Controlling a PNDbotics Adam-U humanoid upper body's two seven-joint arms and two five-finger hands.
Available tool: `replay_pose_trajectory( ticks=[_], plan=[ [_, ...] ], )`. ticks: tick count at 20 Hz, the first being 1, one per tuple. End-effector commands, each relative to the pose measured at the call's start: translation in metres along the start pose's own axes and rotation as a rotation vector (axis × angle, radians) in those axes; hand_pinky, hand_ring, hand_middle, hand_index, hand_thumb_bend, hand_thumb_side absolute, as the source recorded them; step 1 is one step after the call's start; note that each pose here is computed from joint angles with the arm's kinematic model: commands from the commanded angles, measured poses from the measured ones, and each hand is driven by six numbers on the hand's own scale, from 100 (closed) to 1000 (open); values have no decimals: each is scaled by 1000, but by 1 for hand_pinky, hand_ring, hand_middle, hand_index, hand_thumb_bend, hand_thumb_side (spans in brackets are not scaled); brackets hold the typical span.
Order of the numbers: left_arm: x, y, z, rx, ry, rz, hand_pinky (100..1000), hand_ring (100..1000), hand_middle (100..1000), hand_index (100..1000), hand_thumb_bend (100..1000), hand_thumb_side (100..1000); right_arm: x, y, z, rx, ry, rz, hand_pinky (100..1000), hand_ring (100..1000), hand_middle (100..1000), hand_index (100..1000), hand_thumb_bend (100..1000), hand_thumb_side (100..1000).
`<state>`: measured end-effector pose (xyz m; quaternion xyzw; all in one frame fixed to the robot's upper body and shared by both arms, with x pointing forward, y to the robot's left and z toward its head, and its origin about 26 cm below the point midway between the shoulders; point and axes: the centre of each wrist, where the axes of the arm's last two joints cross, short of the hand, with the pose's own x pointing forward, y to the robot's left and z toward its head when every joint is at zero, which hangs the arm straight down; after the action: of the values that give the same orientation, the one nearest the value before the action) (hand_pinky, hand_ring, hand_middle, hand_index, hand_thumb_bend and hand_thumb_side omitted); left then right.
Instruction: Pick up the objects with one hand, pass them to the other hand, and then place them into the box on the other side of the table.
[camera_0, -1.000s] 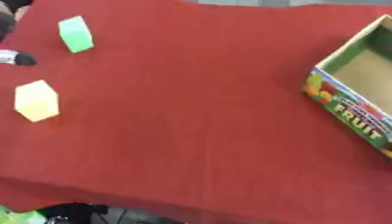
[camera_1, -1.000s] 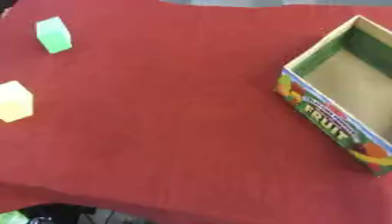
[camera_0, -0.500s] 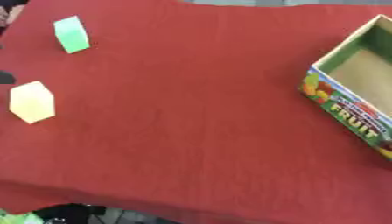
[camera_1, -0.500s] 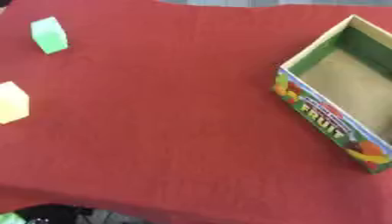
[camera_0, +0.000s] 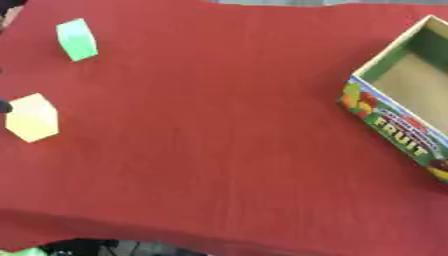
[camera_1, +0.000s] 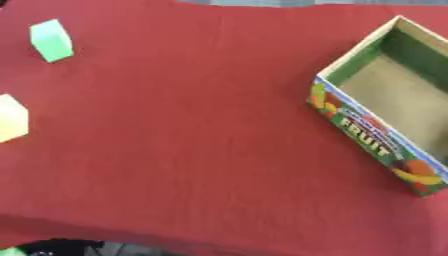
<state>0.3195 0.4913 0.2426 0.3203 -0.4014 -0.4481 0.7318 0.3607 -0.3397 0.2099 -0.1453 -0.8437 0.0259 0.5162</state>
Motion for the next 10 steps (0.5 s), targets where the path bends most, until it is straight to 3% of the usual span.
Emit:
replay_pose_trajectory(
  ticks=[1, 10],
  plan=[
    [2, 10, 5, 23, 48, -63, 901, 894, 814, 836, 823, 276, 10, -4, -3, 5, -37, 21, 797, 803, 781, 812, 396, 353],
    [2, -7, -9, -63, 64, -96, 899, 898, 815, 823, 768, 217, 8, -2, -2, 7, -29, 14, 797, 802, 780, 812, 396, 354]
  ],
)
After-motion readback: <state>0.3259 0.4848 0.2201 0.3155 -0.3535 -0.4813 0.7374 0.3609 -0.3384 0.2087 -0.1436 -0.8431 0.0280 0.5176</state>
